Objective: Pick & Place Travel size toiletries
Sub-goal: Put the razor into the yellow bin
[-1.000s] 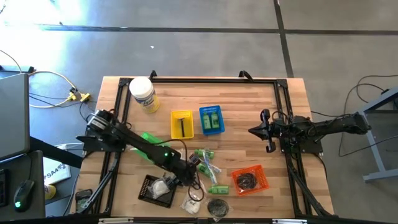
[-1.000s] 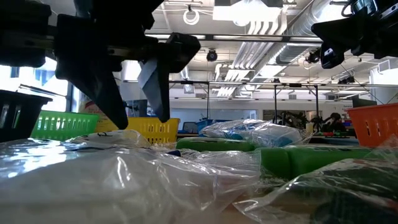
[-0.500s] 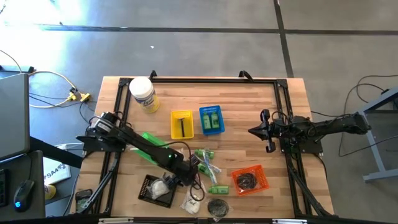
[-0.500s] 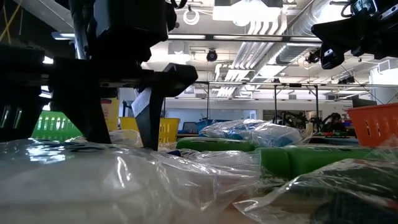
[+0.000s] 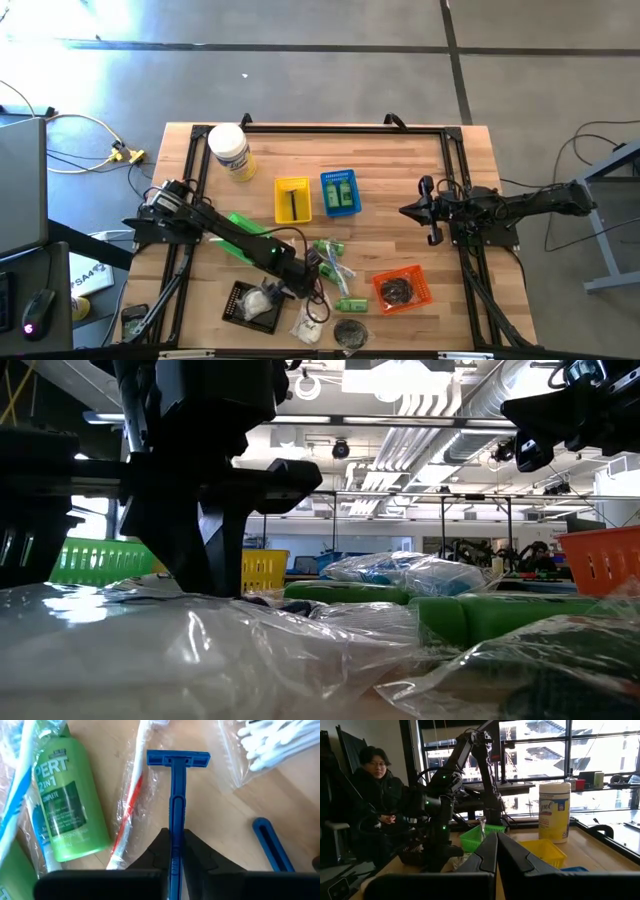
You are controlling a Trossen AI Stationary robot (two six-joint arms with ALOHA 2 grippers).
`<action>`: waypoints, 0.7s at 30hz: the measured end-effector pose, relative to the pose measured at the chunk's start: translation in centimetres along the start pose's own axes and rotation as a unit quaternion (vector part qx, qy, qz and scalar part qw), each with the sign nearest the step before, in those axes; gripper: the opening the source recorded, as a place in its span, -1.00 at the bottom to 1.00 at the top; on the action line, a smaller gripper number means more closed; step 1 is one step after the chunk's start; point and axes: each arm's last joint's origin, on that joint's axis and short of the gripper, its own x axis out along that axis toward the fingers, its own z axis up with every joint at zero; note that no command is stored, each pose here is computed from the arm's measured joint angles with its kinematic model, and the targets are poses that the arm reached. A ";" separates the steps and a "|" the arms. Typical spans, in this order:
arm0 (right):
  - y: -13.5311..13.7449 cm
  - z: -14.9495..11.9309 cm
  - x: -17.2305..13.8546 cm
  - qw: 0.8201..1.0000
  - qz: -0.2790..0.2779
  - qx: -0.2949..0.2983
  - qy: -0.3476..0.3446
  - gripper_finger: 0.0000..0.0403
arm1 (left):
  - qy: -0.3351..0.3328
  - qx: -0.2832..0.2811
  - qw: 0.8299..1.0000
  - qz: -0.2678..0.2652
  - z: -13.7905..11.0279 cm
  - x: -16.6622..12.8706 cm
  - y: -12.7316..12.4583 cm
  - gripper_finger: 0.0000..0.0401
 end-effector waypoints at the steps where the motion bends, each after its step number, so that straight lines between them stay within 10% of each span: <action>1: 0.0 0.0 0.0 1.000 0.000 0.000 0.000 -0.99 | -0.002 0.000 1.000 0.001 0.0 0.0 0.0 -0.93; 14: 0.0 -0.3 0.0 1.000 -0.001 -0.003 0.014 -0.99 | 0.014 0.002 1.000 -0.010 3.5 -5.7 1.2 -0.87; 21: 0.0 -0.3 0.0 1.000 0.001 -0.003 0.018 -0.99 | -0.039 -0.097 0.994 0.031 3.9 -12.5 4.3 -0.88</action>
